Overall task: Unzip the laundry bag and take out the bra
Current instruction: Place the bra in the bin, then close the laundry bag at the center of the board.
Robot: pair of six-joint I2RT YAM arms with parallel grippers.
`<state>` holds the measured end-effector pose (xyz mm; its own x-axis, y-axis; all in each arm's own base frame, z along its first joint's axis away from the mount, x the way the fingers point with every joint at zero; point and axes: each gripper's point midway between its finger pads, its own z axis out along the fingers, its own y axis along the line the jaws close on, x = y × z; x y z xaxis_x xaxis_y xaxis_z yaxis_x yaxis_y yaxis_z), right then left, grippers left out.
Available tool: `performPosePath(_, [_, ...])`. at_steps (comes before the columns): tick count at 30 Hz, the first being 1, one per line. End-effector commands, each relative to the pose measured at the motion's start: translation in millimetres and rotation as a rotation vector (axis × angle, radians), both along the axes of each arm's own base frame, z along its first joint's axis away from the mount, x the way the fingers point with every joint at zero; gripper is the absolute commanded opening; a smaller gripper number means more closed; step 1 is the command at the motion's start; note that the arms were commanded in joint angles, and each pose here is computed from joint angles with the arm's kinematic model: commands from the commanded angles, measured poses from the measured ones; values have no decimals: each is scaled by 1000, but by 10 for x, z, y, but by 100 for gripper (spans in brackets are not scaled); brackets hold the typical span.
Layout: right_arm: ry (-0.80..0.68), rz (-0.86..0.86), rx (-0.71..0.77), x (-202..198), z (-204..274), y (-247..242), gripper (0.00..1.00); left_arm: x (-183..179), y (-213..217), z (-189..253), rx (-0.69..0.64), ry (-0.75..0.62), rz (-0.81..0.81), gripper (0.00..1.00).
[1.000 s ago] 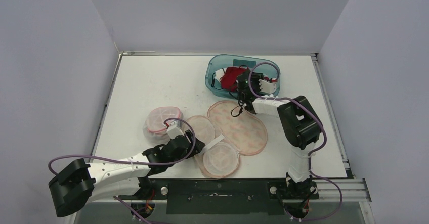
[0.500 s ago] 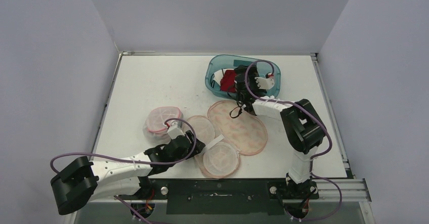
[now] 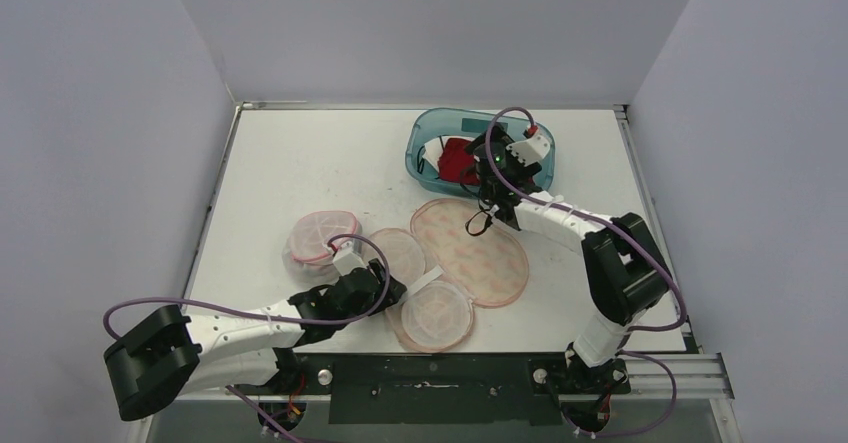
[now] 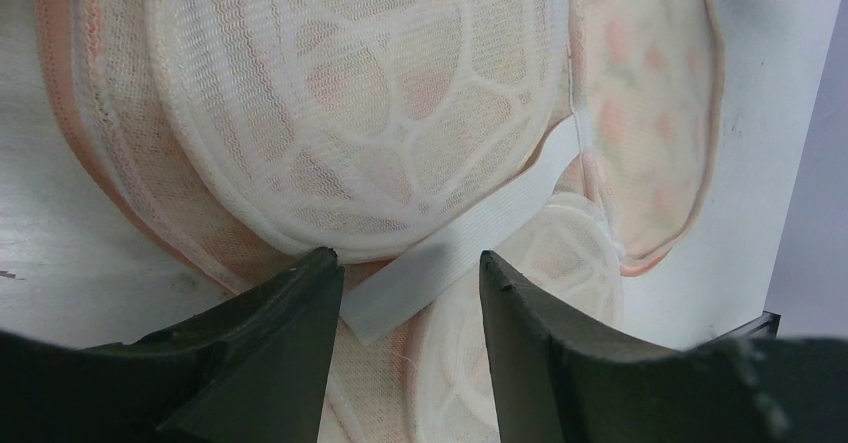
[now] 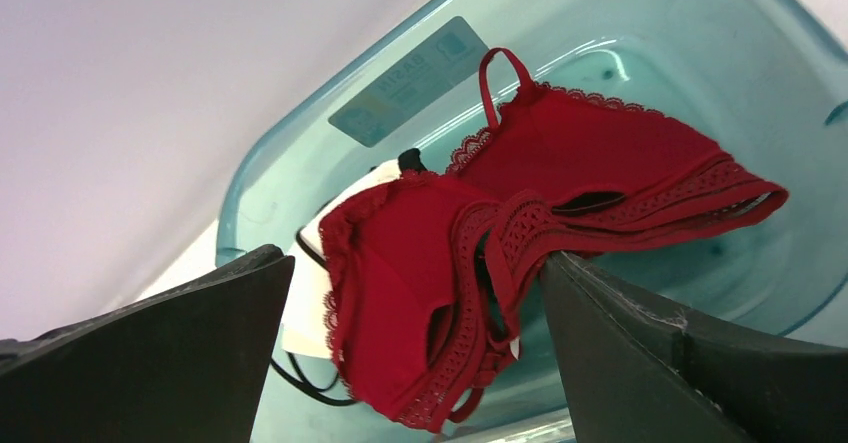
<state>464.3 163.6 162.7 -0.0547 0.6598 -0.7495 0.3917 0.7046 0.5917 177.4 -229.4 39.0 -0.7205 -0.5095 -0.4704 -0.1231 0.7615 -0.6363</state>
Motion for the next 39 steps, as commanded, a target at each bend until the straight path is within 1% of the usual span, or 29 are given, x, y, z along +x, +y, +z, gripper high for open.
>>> performPosePath(1, [34, 100, -149, -63, 219, -100, 99, 103, -145, 205, -53, -40, -4, 51])
performPosePath(3, [48, 154, -183, -61, 264, -77, 100, 127, -168, 238, -49, -49, -9, 51])
performPosePath(6, [66, 245, -242, -79, 327, -2, 91, 166, -229, 313, -46, -62, -25, 51])
performPosePath(8, [61, 300, -245, -100, 364, 64, 90, 189, -270, 356, -44, -69, -33, 51])
performPosePath(10, [35, 354, -235, -135, 447, 133, 90, 210, -308, 402, -44, -75, -41, 51])
performPosePath(15, [-76, 392, -166, -231, 741, 86, 90, 327, -331, 610, -47, -114, -40, 52])
performPosePath(17, [-119, 425, -139, -247, 830, 42, 93, 402, -343, 750, -61, -138, -38, 52])
performPosePath(19, [-129, 501, -167, -215, 786, 79, 97, 462, -348, 856, -68, -155, -44, 52])
performPosePath(20, [-126, 550, -207, -175, 754, 139, 96, 481, -348, 898, -70, -162, -47, 52])
performPosePath(21, [-87, 641, -277, -61, 608, 335, 82, 499, -331, 936, -77, -167, -46, 52])
performPosePath(22, [-72, 676, -279, -11, 532, 411, 79, 500, -322, 935, -81, -166, -45, 52])
performPosePath(23, [-63, 696, -274, 39, 463, 469, 72, 490, -311, 921, -82, -163, -44, 52])
performPosePath(25, [-59, 673, -267, 155, 373, 444, 58, 455, -291, 886, -90, -151, -44, 52])
performPosePath(26, [-58, 652, -263, 218, 325, 401, 55, 434, -271, 850, -90, -142, -42, 52])
performPosePath(30, [-1, 625, -256, 470, 46, 334, 47, 361, -171, 711, -92, -117, -21, 52])
performPosePath(33, [75, 631, -255, 550, -230, 348, 44, 335, -119, 657, -91, -109, -9, 52])
performPosePath(37, [126, 659, -219, 507, -510, 431, 43, 335, -91, 648, -87, -111, -4, 52])
performPosePath(39, [148, 689, -202, 475, -619, 500, 45, 338, -90, 641, -84, -111, -4, 52])
